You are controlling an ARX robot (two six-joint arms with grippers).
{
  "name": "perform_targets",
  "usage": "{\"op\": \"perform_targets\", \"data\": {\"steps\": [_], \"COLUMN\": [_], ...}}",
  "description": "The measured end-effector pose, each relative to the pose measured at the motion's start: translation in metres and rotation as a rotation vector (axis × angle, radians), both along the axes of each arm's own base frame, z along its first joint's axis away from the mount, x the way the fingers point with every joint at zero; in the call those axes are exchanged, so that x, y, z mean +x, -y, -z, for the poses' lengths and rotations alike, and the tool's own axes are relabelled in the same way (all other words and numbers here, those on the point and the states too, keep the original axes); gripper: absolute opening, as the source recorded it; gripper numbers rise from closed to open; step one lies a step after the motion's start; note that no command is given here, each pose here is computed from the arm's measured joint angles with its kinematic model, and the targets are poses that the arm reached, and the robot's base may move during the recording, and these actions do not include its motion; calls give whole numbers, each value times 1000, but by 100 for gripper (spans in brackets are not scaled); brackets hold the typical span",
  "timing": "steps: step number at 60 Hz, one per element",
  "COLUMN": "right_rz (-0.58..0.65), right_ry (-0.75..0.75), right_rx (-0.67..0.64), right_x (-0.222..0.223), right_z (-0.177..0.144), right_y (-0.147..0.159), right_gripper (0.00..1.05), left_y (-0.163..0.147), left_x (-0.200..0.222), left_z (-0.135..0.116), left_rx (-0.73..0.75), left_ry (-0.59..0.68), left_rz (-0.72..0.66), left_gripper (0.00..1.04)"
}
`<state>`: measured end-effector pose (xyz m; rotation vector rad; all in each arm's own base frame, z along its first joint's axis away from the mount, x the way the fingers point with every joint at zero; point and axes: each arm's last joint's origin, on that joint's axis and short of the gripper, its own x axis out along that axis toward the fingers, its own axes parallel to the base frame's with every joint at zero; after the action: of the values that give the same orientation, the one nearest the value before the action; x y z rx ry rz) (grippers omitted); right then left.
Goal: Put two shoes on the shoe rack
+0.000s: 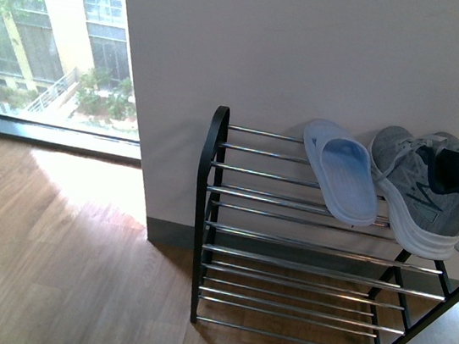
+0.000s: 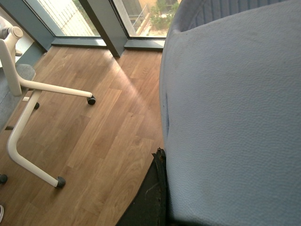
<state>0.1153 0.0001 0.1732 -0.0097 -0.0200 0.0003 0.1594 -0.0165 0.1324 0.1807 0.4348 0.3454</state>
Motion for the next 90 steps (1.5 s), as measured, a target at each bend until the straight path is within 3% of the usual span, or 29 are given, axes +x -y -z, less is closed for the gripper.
{"op": "perform_targets", "data": {"steps": [50, 68, 79, 85, 90], "right_rz": [1, -2, -2, 0, 7], "right_ry": [-6, -5, -5, -5, -6], "right_rx": [0, 0, 0, 2, 3], "right_x": [-18, -18, -18, -18, -18], "right_z": [3, 3, 3, 3, 3], "right_y": [0, 0, 0, 0, 0], "right_gripper": [1, 68, 95, 95, 96], "left_y": [0, 0, 0, 1, 9], "left_x": [0, 0, 0, 0, 2], "left_z": [0, 0, 0, 2, -5], "left_rx": [0, 1, 1, -12, -100], "left_ry": [0, 0, 0, 21, 178], "left_rz": [0, -2, -2, 5, 51], "left_gripper": [2, 2, 2, 2, 2]}}
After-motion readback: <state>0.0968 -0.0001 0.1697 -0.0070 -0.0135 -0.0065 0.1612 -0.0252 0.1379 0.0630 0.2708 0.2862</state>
